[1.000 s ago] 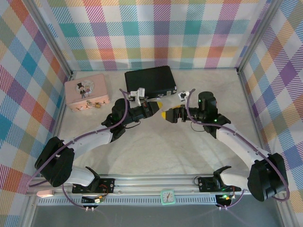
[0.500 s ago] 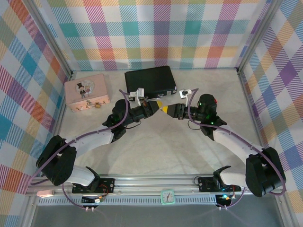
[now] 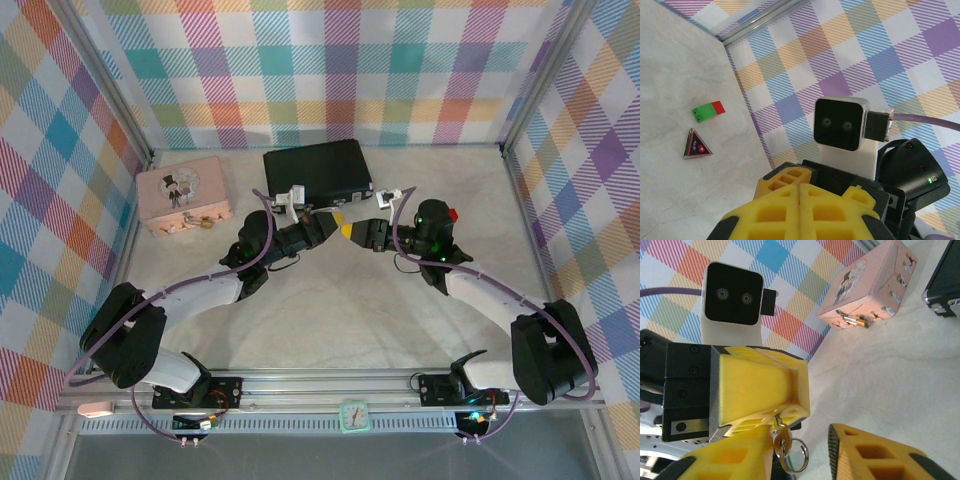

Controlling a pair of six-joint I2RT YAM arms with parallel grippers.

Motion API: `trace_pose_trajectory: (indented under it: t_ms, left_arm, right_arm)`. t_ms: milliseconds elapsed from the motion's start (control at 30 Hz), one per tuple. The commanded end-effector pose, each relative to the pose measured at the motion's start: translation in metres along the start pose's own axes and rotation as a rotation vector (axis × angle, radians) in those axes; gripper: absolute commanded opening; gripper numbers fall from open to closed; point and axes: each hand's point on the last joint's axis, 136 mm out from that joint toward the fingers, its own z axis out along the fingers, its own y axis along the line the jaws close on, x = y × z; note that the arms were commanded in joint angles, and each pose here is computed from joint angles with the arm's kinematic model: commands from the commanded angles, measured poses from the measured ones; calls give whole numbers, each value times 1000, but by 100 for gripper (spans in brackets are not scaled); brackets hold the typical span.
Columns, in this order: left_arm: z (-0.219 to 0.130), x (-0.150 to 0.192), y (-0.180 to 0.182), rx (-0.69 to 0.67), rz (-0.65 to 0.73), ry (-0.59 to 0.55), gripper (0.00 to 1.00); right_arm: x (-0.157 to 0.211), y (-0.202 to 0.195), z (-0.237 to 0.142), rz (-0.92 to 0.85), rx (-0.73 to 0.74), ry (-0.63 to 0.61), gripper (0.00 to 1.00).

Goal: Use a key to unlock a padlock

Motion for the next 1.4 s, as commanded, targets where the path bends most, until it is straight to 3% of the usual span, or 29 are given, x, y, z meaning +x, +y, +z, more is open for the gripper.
trace_pose_trajectory:
  t_ms: [0,300,367,533,600,700,867,1133,1367]
  left_arm:
    - [-1,0,-7,36,4,-19,0]
    - [4,5,-7,47,-9,-8,0]
    - [4,5,-6,42,-12,-7,0]
    - [0,-2,13,-64,12,-3,63]
    - [-5,-14,25,-146,35,-3,72]
    - [-17,-39,45,-290,80,-12,79]
    - [-45,-115,74,-495,131,-94,82]
    - [-111,-244,161,-828,142,-227,81]
    - [-180,-305,251,-1020,11,-260,82]
  right_arm:
    - [-1,7,0,-20,-42,0,27]
    - [-6,14,-2,-48,-58,-18,0]
    - [-4,7,-3,-44,-18,-16,0]
    - [2,-23,-9,-54,152,-12,0]
    - [7,-33,-11,-67,204,10,0]
    - [14,-46,-15,-91,273,46,0]
    - [27,-58,-20,-157,329,116,0]
    - [36,-66,-24,-263,360,175,0]
    - [36,-72,-22,-253,374,188,0]
